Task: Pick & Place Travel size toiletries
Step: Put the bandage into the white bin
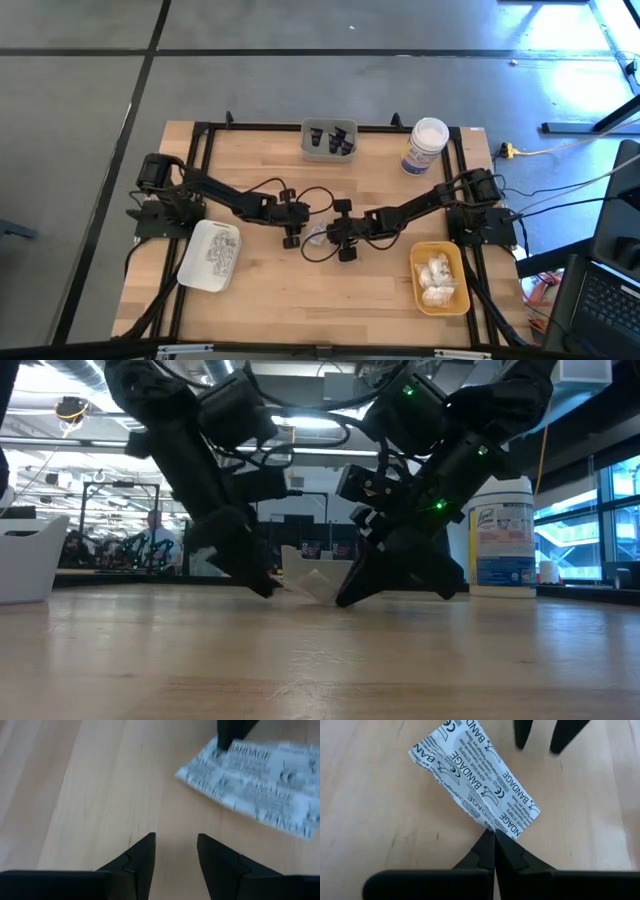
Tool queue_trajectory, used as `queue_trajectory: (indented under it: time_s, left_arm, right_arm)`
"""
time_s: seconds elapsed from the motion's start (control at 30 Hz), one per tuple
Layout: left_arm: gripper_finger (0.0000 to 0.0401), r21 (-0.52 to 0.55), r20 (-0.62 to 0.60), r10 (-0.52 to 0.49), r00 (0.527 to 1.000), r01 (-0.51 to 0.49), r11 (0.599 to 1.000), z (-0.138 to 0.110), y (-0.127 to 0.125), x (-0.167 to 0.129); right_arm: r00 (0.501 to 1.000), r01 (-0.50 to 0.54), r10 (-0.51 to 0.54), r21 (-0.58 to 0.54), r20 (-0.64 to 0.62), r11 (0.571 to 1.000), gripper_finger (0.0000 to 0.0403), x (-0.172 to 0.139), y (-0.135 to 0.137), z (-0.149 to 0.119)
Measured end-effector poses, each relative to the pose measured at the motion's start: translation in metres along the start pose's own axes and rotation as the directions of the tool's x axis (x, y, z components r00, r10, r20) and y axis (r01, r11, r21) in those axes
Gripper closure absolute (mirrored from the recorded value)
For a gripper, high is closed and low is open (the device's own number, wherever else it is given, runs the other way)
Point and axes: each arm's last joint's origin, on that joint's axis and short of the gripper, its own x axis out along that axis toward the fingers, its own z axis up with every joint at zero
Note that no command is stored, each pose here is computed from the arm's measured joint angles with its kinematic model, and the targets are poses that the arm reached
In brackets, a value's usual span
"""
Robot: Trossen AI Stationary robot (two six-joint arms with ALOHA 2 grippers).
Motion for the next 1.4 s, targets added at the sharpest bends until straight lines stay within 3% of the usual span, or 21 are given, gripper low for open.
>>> queue_trajectory:
  time_s: [0.23, 0.57, 0.9, 1.4]
  left_arm:
    - [0.0258, 0.054, -0.048, 0.031, 0.998, -0.028, 0.998, 0.0, -0.001, -0.042]
    - [0.0258, 0.242, 0.171, 0.112, 0.979, -0.152, 0.958, 0.003, -0.039, -0.104]
    - [0.0258, 0.345, 0.286, 0.191, 0.939, -0.287, 0.894, 0.0, -0.061, -0.118]
    - [0.0258, 0.397, 0.456, 0.051, 0.888, -0.255, 0.881, 0.022, -0.07, -0.125]
  right_arm:
    - [1.0, -0.015, 0.015, -0.01, 0.005, 1.0, 0.0401, -0.004, 0.005, 0.002]
    - [0.996, -0.06, 0.054, 0.097, 0.067, 0.993, 0.0402, -0.034, 0.007, 0.018]
    - [0.978, -0.134, 0.116, 0.098, 0.172, 0.986, 0.0403, -0.072, 0.019, 0.035]
    - [0.957, -0.166, 0.144, 0.069, 0.251, 0.984, 0.0403, -0.098, 0.028, 0.045]
